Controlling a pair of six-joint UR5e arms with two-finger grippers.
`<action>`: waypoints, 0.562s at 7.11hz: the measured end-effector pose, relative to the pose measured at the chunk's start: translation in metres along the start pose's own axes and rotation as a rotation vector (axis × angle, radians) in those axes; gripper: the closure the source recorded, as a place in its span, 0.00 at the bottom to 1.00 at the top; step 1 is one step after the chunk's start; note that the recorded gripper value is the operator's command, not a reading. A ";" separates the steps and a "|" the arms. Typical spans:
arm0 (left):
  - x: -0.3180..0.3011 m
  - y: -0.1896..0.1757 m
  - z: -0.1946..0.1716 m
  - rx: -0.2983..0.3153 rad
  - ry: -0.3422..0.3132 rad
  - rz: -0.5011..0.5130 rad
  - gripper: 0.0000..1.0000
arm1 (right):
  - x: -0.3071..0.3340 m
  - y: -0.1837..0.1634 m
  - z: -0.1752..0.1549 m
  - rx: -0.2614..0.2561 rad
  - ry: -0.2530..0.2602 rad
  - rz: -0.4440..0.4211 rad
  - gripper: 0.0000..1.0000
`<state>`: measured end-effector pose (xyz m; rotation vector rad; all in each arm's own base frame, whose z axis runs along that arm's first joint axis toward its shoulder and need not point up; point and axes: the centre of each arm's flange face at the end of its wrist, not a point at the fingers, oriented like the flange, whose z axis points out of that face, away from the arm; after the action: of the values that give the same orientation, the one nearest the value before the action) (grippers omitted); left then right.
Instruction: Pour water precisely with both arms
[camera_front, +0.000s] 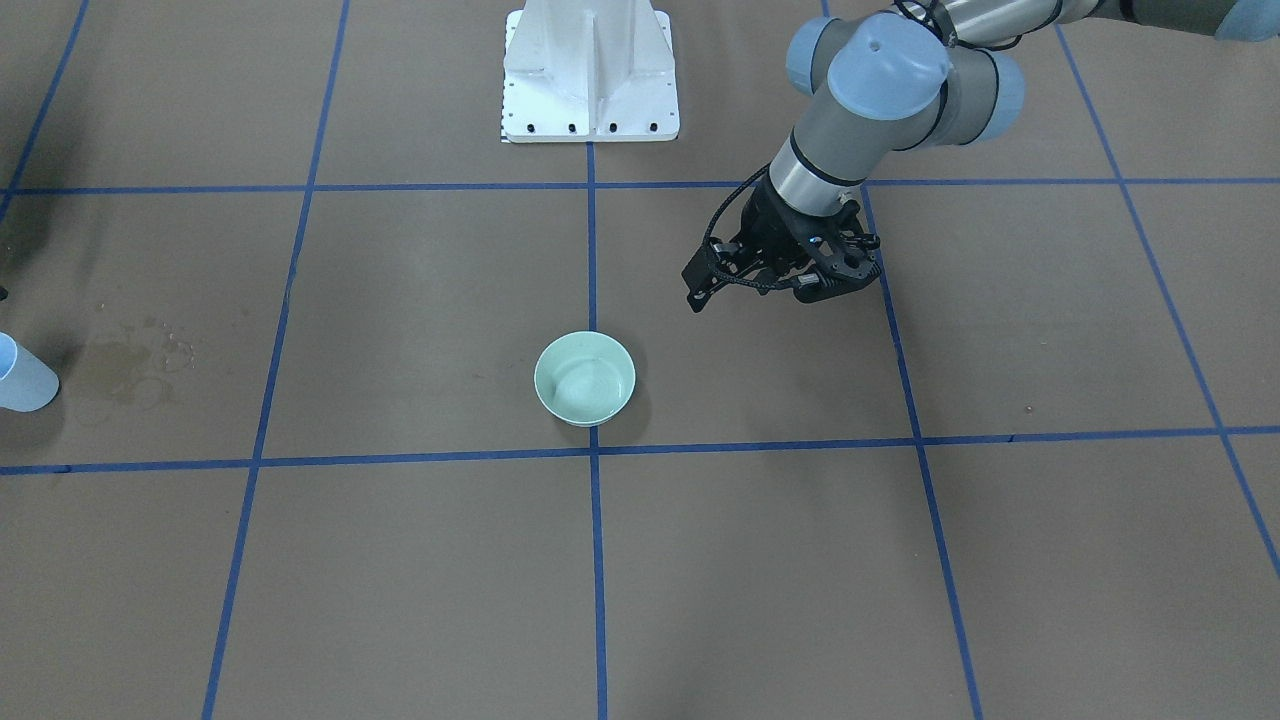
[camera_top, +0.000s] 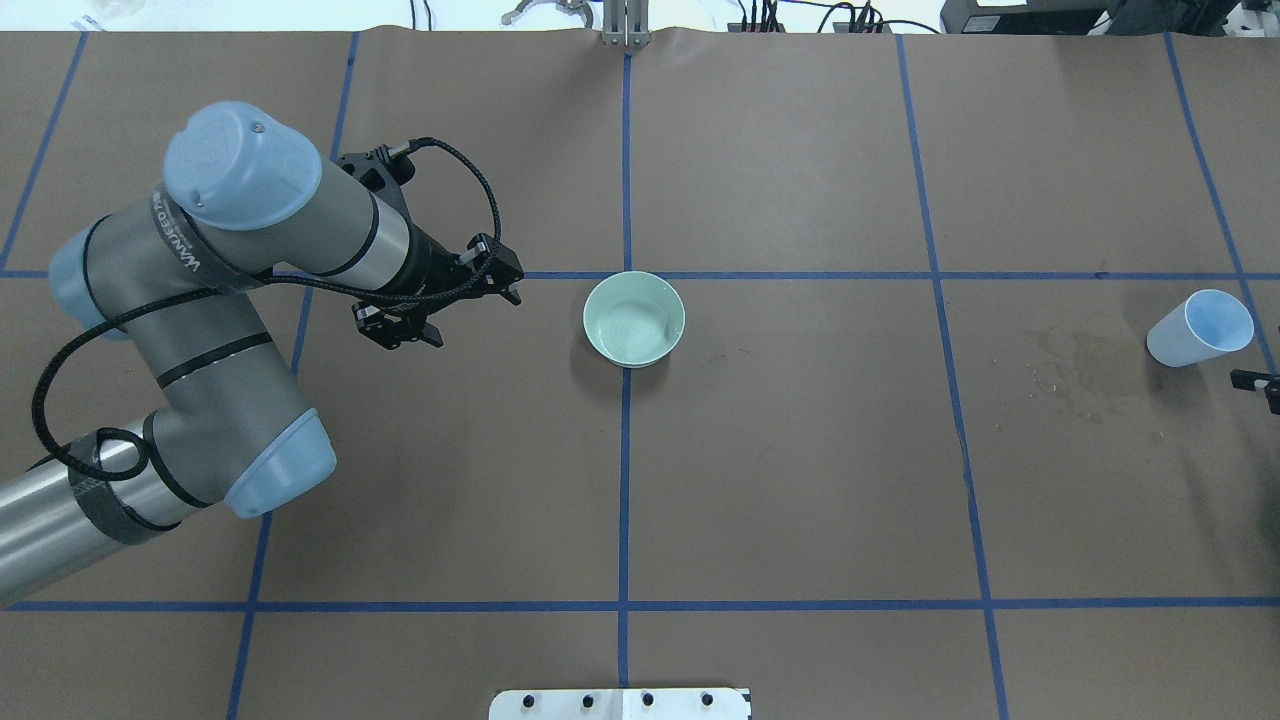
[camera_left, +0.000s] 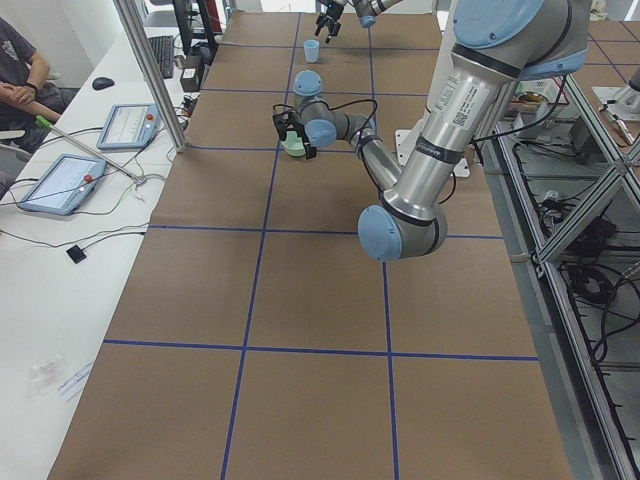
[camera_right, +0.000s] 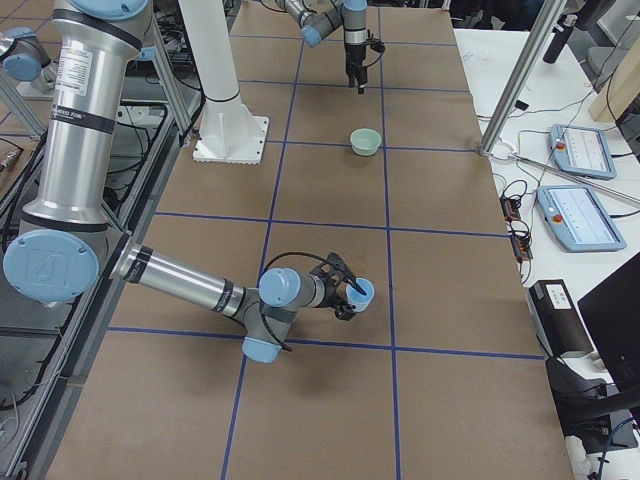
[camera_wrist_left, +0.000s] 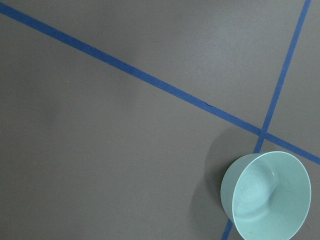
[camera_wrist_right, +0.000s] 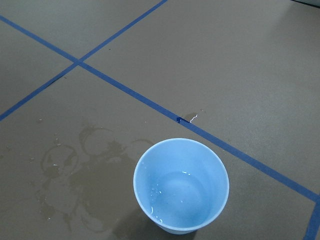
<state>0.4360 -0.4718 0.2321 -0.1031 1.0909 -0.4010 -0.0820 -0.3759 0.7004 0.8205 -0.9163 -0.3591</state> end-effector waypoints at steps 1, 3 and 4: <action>0.000 -0.001 0.000 0.001 0.000 0.000 0.00 | 0.001 0.003 0.008 -0.011 0.001 0.000 0.01; -0.001 -0.002 -0.001 0.002 0.000 -0.003 0.00 | 0.006 -0.002 0.023 -0.014 0.008 -0.001 0.01; 0.000 -0.001 -0.001 0.002 0.001 -0.003 0.00 | 0.008 -0.009 0.029 -0.007 0.010 -0.003 0.01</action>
<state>0.4344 -0.4728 0.2322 -0.1021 1.0913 -0.4047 -0.1005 -0.3995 0.7079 0.8167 -0.9040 -0.3608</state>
